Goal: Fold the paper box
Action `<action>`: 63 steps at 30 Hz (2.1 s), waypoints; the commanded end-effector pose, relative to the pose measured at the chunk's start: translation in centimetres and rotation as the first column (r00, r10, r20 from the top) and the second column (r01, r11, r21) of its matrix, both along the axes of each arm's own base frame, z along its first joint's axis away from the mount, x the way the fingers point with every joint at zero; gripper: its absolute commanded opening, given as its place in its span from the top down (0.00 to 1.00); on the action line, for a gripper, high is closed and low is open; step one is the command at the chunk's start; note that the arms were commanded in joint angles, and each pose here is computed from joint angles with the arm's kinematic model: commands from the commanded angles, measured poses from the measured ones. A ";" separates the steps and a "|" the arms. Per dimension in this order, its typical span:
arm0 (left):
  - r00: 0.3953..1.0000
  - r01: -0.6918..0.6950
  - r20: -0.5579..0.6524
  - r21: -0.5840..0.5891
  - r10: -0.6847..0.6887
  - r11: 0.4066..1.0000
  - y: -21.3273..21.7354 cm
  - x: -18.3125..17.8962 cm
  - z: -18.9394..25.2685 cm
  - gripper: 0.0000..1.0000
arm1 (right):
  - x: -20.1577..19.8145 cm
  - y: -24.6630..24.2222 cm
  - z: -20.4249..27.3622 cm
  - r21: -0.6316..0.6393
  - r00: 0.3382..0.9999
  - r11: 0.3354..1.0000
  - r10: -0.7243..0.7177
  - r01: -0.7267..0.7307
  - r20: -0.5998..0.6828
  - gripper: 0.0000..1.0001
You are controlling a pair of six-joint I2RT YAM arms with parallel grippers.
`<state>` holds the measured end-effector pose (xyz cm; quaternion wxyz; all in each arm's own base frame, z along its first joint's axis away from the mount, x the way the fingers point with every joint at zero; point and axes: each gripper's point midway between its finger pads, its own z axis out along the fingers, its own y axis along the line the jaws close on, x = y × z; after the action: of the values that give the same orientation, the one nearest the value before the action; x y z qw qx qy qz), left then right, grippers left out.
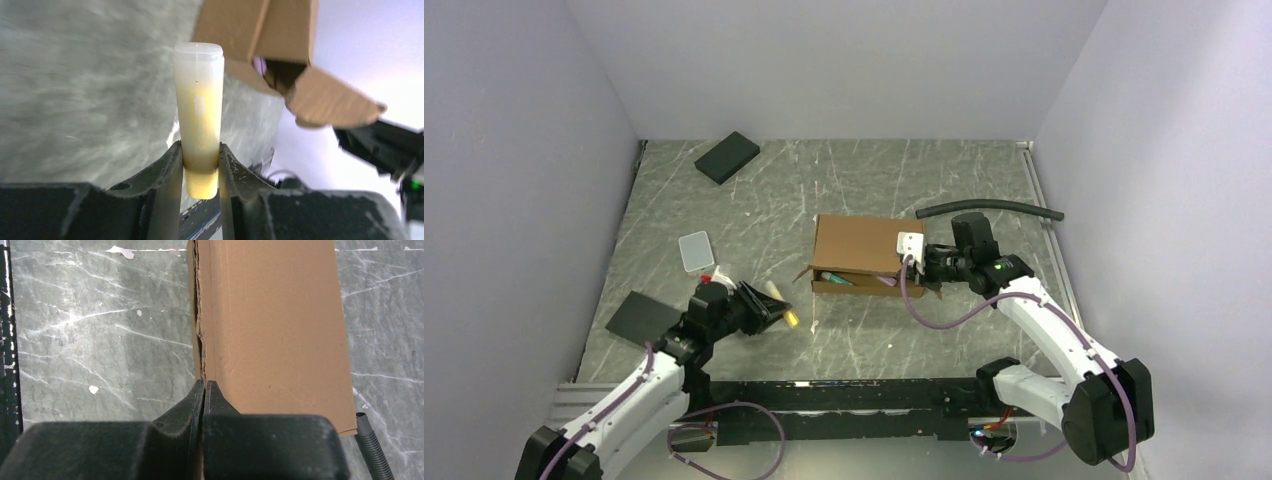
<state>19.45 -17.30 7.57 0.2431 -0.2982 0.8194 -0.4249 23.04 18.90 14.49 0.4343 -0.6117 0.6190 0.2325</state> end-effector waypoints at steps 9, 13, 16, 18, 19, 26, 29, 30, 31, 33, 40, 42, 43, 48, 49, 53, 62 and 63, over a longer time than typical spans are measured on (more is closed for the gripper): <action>0.886 0.316 0.398 -0.142 -0.238 0.938 -9.7 -3.8 6.7 1.00 | -0.1 0.9 1.0 0.034 0.999 0.999 0.038 -0.039 0.008 1.00; 0.882 0.367 0.376 -0.173 -0.283 0.914 -13.3 -4.4 6.3 1.00 | -0.1 0.9 1.0 0.034 0.999 0.999 0.037 -0.037 0.008 1.00; 0.885 0.379 0.369 -0.212 -0.285 0.901 -15.5 -4.3 5.8 1.00 | 0.0 0.8 1.1 0.035 0.999 0.999 0.034 -0.034 0.010 1.00; 0.895 0.364 0.356 -0.240 -0.268 0.900 -16.3 -3.8 5.4 1.00 | -0.1 0.8 1.2 0.035 0.999 0.999 0.036 -0.036 0.012 1.00; 0.914 0.318 0.338 -0.253 -0.224 0.914 -16.2 -3.0 4.9 1.00 | -0.1 0.8 1.2 0.036 0.999 0.999 0.035 -0.036 0.012 1.00; 0.967 0.055 0.255 -0.174 -0.009 0.983 -14.6 -0.6 3.5 1.00 | -0.2 0.8 1.3 0.040 0.999 0.999 0.037 -0.038 0.017 1.00; 0.975 -0.063 0.205 -0.101 0.083 0.993 -13.5 -0.1 3.8 1.00 | -0.2 0.9 1.3 0.039 0.999 0.998 0.041 -0.042 0.017 1.00; 0.976 -0.110 0.177 -0.096 0.126 0.989 -13.1 0.1 3.7 1.00 | -0.2 0.9 1.3 0.040 0.999 0.998 0.042 -0.042 0.016 1.00; 0.975 -0.151 0.148 -0.102 0.165 0.983 -12.7 0.4 3.7 1.00 | -0.2 0.9 1.4 0.040 0.999 0.998 0.042 -0.042 0.017 1.00; 0.967 -0.218 0.107 -0.114 0.230 0.969 -12.2 0.8 3.4 1.00 | -0.2 0.9 1.4 0.042 0.999 0.998 0.042 -0.042 0.018 1.00; 0.963 -0.254 0.060 -0.139 0.264 0.957 -13.5 1.5 3.5 1.00 | -0.3 0.9 1.4 0.042 0.999 0.998 0.041 -0.042 0.016 1.00; 0.960 -0.263 0.065 -0.137 0.274 0.955 -13.4 1.7 3.7 1.00 | -0.3 0.9 1.3 0.041 0.999 0.998 0.041 -0.041 0.015 1.00; 0.956 -0.276 0.069 -0.131 0.286 0.952 -13.2 1.8 3.8 1.00 | -0.3 0.9 1.3 0.041 0.999 0.998 0.043 -0.043 0.015 1.00; 0.931 -0.348 0.068 -0.128 0.359 0.929 -12.3 2.7 4.2 1.00 | -0.3 1.0 1.4 0.043 0.999 0.998 0.044 -0.045 0.014 1.00; 0.927 -0.358 0.064 -0.129 0.368 0.925 -12.4 2.9 4.2 1.00 | -0.3 1.0 1.3 0.042 0.999 0.998 0.044 -0.045 0.013 1.00; 0.910 -0.400 0.051 -0.143 0.410 0.905 -12.8 3.7 4.4 1.00 | -0.3 1.0 1.3 0.042 0.999 0.998 0.045 -0.046 0.013 1.00; 0.892 -0.436 0.050 -0.164 0.449 0.885 -13.7 5.6 5.4 0.94 | -0.4 1.0 1.2 0.041 0.999 0.998 0.047 -0.047 0.012 1.00; 0.890 -0.440 0.045 -0.170 0.453 0.882 -13.7 5.7 5.3 0.94 | -0.4 1.0 1.3 0.042 0.999 0.998 0.047 -0.048 0.012 1.00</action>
<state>23.64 -30.82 11.20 0.3325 -0.4544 0.7136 -0.4169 22.98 19.06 14.22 0.4295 -0.6131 0.6198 0.2355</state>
